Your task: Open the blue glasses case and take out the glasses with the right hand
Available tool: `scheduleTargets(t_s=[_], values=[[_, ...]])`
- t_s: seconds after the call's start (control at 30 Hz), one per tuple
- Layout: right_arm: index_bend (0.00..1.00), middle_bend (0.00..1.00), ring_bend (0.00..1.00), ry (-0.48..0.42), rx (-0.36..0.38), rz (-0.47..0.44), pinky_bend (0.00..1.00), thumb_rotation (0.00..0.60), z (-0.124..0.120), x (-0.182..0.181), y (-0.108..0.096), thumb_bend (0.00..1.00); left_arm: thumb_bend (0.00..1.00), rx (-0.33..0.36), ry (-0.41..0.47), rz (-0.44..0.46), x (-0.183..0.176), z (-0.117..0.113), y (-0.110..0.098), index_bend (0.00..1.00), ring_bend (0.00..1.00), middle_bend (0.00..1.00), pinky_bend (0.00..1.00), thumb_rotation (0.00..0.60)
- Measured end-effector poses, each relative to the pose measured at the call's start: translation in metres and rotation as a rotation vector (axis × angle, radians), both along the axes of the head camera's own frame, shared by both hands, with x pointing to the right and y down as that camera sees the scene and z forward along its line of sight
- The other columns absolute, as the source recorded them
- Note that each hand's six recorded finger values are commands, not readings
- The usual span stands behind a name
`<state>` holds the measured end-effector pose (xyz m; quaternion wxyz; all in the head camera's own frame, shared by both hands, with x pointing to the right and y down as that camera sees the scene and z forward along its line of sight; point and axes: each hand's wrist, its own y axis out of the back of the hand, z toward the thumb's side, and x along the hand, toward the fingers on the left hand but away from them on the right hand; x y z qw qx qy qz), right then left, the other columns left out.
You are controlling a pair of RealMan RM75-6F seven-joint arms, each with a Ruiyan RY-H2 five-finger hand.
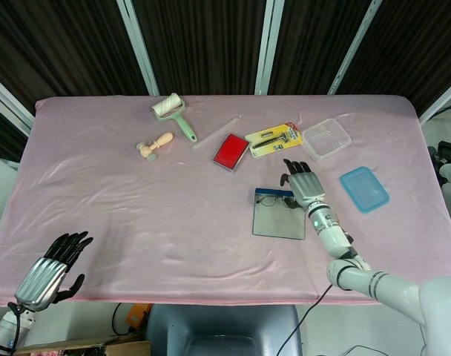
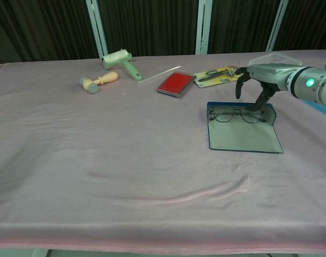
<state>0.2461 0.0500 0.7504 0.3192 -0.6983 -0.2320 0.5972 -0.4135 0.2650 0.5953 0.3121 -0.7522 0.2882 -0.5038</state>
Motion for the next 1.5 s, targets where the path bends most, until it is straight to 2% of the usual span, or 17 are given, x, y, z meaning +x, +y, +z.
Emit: scheduleTargets(t_s=[0.2, 0.37, 1.17, 1.5], values=[[0.56, 0.03, 0.00, 0.015, -0.018, 0.000, 0.00, 0.600, 0.008, -0.002, 0.000, 0.47, 0.45, 0.000, -0.003, -0.001, 0.000, 0.001, 0.000, 0.00, 0.00, 0.00, 0.00, 0.600], [0.57, 0.03, 0.00, 0.020, -0.022, -0.003, 0.00, 0.600, 0.011, -0.002, 0.000, 0.51, 0.45, 0.000, -0.001, -0.003, -0.001, 0.001, -0.001, 0.00, 0.00, 0.00, 0.00, 0.600], [0.61, 0.04, 0.00, 0.014, -0.030, 0.000, 0.00, 0.600, 0.011, -0.003, -0.002, 0.55, 0.45, 0.003, -0.002, -0.003, -0.001, 0.001, -0.002, 0.00, 0.00, 0.00, 0.00, 0.600], [0.65, 0.07, 0.00, -0.015, -0.020, 0.031, 0.00, 0.600, 0.013, -0.004, -0.002, 0.55, 0.45, 0.004, -0.003, -0.003, -0.001, 0.001, -0.002, 0.00, 0.00, 0.00, 0.00, 0.600]])
